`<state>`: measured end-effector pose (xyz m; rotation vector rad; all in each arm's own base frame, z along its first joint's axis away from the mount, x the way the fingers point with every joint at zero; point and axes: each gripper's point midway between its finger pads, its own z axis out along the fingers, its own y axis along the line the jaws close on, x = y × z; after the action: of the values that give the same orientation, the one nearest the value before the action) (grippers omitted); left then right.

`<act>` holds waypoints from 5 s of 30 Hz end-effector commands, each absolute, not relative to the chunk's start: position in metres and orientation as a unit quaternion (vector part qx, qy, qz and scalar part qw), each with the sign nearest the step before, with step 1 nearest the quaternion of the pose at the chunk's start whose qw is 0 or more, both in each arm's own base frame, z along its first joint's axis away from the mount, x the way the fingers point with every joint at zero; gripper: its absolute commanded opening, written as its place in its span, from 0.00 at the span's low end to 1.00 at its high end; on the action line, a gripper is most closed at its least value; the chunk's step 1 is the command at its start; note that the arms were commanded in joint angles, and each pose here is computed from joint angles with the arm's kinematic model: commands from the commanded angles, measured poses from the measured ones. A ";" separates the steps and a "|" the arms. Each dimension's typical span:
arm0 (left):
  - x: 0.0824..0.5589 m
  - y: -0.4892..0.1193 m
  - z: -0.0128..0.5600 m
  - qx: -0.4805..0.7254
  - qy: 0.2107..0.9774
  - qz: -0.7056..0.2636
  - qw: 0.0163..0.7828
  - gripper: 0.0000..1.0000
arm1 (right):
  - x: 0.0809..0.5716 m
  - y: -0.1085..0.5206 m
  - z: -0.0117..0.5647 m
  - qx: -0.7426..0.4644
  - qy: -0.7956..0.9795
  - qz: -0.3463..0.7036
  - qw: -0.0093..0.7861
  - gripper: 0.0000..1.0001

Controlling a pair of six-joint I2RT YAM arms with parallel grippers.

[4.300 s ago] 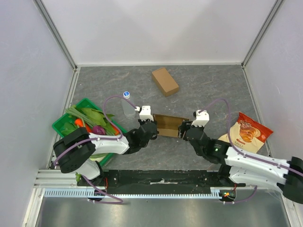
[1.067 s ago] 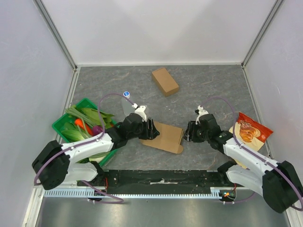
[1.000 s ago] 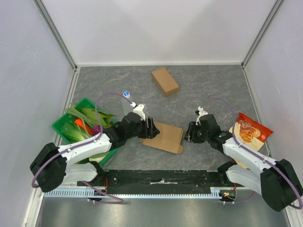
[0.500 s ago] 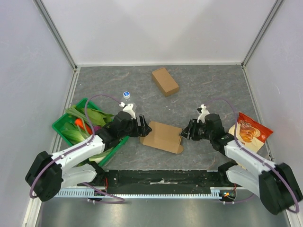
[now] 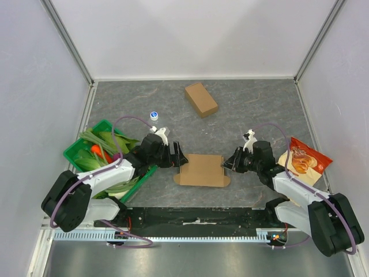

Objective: Fold the paper box

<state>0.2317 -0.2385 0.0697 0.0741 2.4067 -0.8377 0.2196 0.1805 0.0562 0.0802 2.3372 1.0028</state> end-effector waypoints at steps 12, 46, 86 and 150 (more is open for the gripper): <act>0.211 -0.285 0.087 0.055 0.848 -0.468 0.243 0.97 | 0.211 0.155 0.031 0.055 0.894 0.343 0.281 0.24; 0.182 -0.269 0.125 -0.154 0.818 -0.551 -0.058 0.44 | 0.156 0.288 0.152 -0.567 0.637 -0.134 0.504 0.98; 0.227 -0.212 0.158 0.086 0.809 -0.407 0.415 0.81 | 0.169 0.282 0.079 -0.561 0.757 0.184 0.281 0.55; 0.236 -0.284 0.189 0.089 0.879 -0.357 0.303 0.02 | 0.208 0.262 0.055 -0.522 0.800 0.087 0.282 0.82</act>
<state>0.2366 -0.2572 0.1397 0.2566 2.4087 -0.7455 0.2074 0.2821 0.0833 -1.4087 2.0267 0.3345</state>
